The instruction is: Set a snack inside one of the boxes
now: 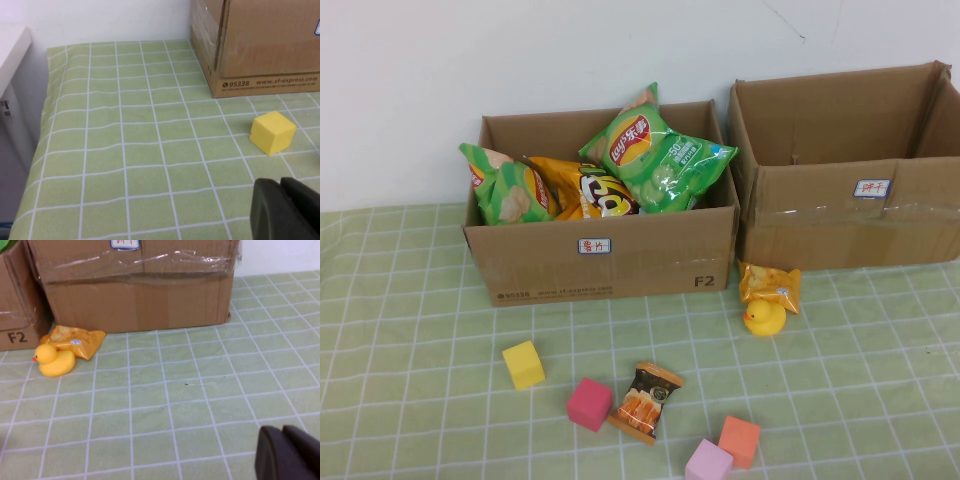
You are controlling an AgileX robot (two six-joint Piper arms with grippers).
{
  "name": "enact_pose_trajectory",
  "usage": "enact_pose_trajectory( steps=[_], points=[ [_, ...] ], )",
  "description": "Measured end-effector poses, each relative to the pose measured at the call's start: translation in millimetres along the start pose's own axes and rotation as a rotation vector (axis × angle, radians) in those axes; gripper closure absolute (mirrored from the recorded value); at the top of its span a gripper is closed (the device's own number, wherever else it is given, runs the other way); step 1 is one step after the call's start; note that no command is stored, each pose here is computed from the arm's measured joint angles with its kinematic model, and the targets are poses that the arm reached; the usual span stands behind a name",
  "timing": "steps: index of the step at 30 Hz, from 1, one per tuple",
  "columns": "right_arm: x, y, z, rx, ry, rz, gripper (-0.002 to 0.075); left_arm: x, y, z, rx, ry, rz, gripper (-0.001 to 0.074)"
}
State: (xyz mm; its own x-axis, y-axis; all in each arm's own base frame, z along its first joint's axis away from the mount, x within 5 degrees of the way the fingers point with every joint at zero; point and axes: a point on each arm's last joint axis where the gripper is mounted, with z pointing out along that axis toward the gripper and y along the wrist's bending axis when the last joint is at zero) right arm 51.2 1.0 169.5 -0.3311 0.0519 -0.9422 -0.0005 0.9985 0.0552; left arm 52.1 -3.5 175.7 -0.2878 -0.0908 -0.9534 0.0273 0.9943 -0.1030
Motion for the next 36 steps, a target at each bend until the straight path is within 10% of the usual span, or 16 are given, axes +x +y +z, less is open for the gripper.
enact_pose_trajectory(
  steps=[25, 36],
  points=[
    [-0.2, 0.0, 0.0, 0.000, -0.002, 0.000, 0.0728, -1.6, 1.1, 0.2, -0.012, -0.022, 0.047, 0.0737],
    [-43.3, 2.7, -11.0, -0.030, -0.520, -0.008, 0.0728, -46.8, -3.8, -13.1, 0.035, -0.560, 0.041, 0.0737]
  ],
)
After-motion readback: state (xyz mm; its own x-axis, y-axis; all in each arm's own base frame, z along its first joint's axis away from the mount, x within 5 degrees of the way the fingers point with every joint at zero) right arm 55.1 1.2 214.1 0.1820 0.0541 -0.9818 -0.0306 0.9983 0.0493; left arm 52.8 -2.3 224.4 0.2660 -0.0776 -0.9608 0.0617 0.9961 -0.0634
